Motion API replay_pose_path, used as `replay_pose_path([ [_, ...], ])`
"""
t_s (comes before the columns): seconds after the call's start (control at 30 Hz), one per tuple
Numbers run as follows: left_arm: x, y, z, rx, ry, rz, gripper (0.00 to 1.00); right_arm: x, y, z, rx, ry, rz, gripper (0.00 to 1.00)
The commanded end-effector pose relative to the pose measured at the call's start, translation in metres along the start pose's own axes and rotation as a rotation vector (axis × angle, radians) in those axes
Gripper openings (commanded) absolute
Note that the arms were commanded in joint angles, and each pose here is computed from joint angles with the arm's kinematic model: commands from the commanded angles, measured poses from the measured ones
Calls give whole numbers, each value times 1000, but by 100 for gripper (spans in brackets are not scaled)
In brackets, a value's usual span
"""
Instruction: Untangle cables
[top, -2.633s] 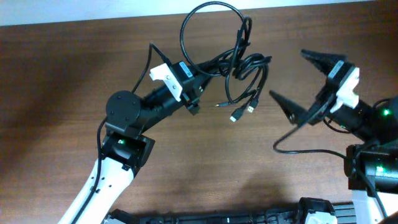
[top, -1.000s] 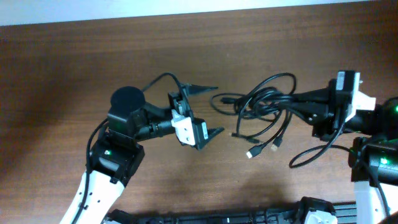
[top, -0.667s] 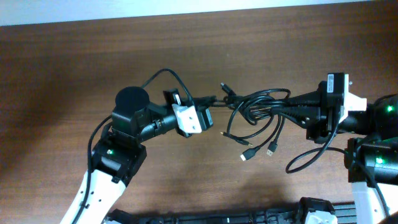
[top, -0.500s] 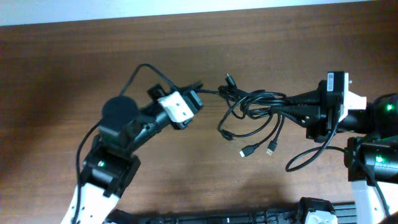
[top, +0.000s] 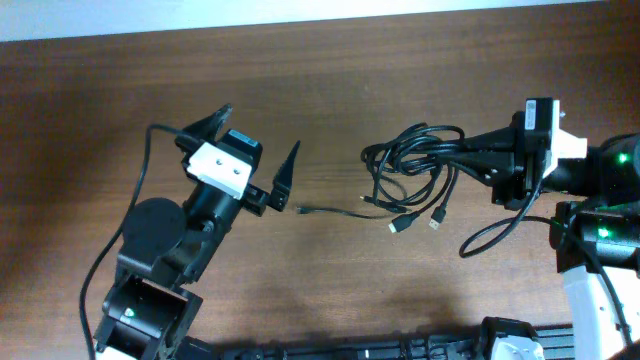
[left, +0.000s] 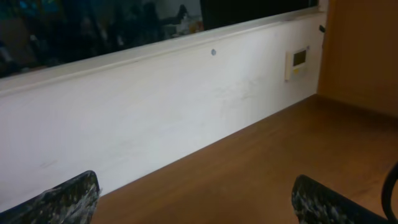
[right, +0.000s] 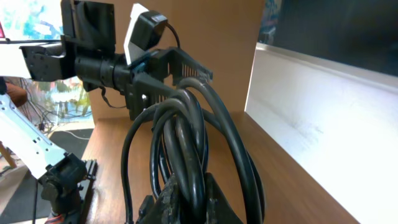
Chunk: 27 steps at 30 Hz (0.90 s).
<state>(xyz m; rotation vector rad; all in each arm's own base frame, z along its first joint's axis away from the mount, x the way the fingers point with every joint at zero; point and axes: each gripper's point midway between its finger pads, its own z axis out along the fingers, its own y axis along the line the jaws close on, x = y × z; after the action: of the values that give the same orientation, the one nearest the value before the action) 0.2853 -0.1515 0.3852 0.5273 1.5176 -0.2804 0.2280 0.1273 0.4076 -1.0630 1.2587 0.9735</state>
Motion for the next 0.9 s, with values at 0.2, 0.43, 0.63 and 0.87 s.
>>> replay_pose_path([
  [0.2, -16, -63, 5, 383, -97, -1, 99, -7, 4, 1, -10, -2, 16, 4],
  [0.43, -65, -85, -18, 552, -310, 0, 99, 16, -21, 2, -23, 5, 141, 4],
  [0.63, -73, -118, -30, 787, -351, -55, 99, 18, -23, 2, -22, 6, 149, 4],
  [0.87, -51, -184, -9, 1006, -319, -89, 99, 18, -23, 2, -22, 6, 150, 4],
])
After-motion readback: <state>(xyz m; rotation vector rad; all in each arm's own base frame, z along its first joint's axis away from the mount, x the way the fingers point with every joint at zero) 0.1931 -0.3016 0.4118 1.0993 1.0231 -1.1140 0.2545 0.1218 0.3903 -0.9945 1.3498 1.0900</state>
